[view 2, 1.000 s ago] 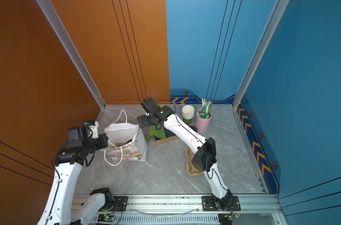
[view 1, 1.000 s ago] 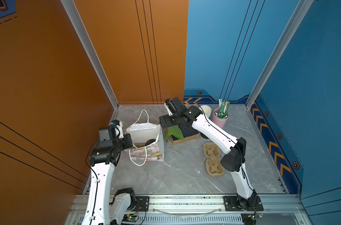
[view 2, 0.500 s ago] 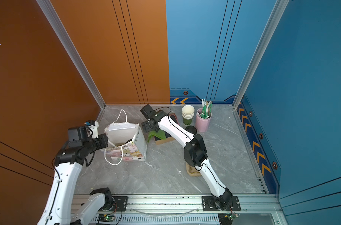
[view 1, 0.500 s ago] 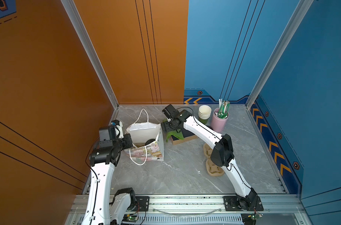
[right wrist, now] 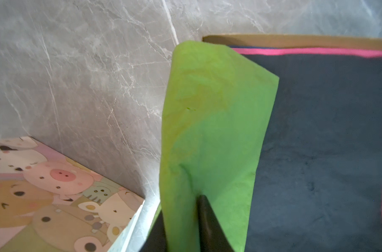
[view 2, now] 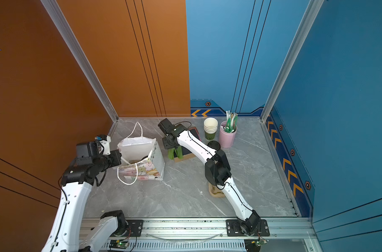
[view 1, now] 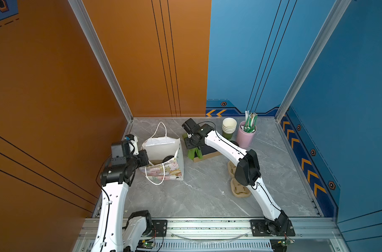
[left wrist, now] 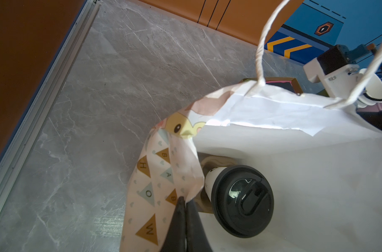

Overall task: Pack a coffee takeout order
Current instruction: Pick up the napkin from the napkin box, then place the napkin in the takeout bag.

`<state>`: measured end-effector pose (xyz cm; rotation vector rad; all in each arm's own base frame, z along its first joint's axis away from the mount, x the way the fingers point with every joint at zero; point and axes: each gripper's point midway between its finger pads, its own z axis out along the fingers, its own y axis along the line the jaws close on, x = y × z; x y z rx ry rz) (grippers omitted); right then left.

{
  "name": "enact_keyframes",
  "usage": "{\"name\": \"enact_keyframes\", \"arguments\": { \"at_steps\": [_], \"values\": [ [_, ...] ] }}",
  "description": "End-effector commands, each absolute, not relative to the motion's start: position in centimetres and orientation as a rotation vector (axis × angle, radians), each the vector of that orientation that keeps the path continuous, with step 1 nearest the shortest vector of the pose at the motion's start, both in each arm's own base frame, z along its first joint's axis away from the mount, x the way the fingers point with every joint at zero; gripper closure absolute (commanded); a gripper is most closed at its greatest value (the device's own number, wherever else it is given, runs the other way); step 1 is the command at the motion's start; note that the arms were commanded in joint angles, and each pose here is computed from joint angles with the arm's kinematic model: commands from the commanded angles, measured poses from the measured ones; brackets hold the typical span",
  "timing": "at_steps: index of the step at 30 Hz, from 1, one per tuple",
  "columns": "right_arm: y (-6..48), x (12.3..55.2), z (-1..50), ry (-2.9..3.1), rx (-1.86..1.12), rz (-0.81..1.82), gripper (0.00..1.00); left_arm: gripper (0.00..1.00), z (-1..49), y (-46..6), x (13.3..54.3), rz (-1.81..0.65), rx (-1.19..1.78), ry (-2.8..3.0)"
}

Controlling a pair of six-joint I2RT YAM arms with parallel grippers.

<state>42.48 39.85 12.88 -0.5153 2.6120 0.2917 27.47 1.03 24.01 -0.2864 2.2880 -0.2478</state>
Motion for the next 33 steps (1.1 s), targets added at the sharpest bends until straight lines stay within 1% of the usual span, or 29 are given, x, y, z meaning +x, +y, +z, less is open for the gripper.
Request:
{"name": "enact_keyframes", "arguments": {
  "at_steps": [1, 3, 4, 9, 14, 20, 27, 30, 33],
  "values": [
    [38.7, 43.0, 17.9, 2.554, -0.463, 0.374, 0.91, 0.94, 23.4, 0.9, 27.1, -0.248, -0.290, 2.313],
    [38.1, 43.3, 20.0, 2.517, -0.443, 0.404, 0.96, 0.92, 23.6, 0.9, 27.1, -0.247, -0.289, 2.309],
    [37.7, 43.5, 21.4, 2.488, -0.438, 0.416, 0.99, 0.89, 23.6, 0.9, 27.1, -0.248, -0.289, 2.308],
    [36.4, 43.1, 28.2, 2.322, -0.489, 0.463, 1.00, 0.85, 24.0, 0.8, 27.1, -0.253, -0.284, 2.300],
    [36.1, 40.3, 35.2, 2.101, -0.607, 0.583, 1.00, 0.84, 24.1, 0.8, 27.2, -0.256, -0.281, 2.297],
    [38.0, 35.1, 41.0, 1.844, -0.840, 0.770, 1.00, 0.84, 23.9, 0.8, 27.2, -0.256, -0.280, 2.301],
    [43.2, 29.2, 42.7, 1.650, -1.140, 1.052, 1.00, 0.84, 23.9, 0.8, 27.1, -0.254, -0.283, 2.302],
    [44.6, 28.0, 42.0, 1.639, -1.224, 1.133, 1.00, 0.83, 24.3, 0.9, 27.1, -0.247, -0.285, 2.290],
    [45.8, 27.2, 40.8, 1.638, -1.284, 1.160, 1.00, 0.83, 24.7, 1.0, 27.1, -0.241, -0.284, 2.280]
  ]
}}
